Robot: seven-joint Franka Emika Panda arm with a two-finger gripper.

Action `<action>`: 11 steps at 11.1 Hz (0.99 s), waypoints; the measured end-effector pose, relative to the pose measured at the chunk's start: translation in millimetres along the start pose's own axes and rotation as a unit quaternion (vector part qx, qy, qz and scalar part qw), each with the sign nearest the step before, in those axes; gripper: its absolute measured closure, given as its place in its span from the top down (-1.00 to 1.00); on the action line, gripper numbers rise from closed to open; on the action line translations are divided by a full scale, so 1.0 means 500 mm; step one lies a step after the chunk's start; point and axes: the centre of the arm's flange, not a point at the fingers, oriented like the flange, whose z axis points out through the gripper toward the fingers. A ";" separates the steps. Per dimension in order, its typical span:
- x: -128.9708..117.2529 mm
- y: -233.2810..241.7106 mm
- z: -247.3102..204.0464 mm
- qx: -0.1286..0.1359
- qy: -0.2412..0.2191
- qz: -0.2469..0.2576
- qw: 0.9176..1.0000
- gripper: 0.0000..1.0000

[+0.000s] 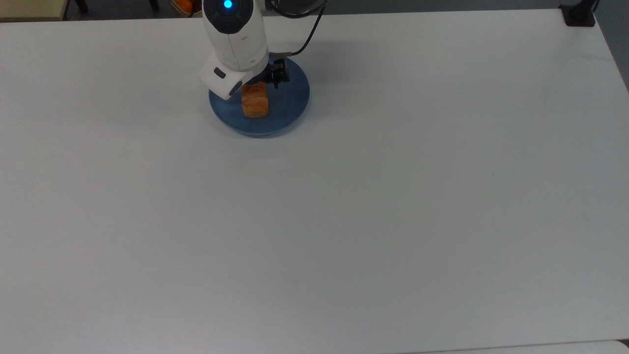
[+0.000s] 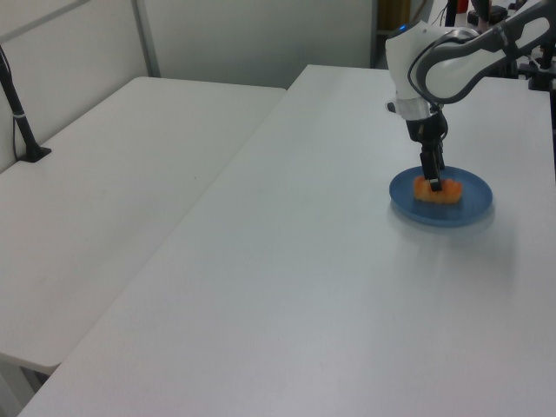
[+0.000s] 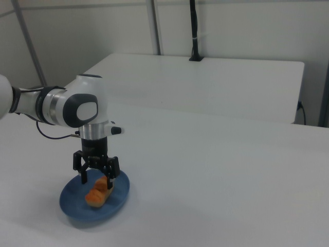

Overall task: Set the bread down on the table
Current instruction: 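Close the gripper around the orange bread roll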

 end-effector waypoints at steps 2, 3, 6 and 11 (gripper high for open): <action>0.003 0.002 0.013 -0.009 0.011 -0.003 1.000 1.00; 0.002 0.001 0.019 -0.009 0.012 -0.004 1.000 1.00; -0.002 0.000 0.038 -0.016 0.006 -0.009 1.000 0.94; -0.001 -0.003 0.053 -0.015 -0.002 -0.013 1.000 0.59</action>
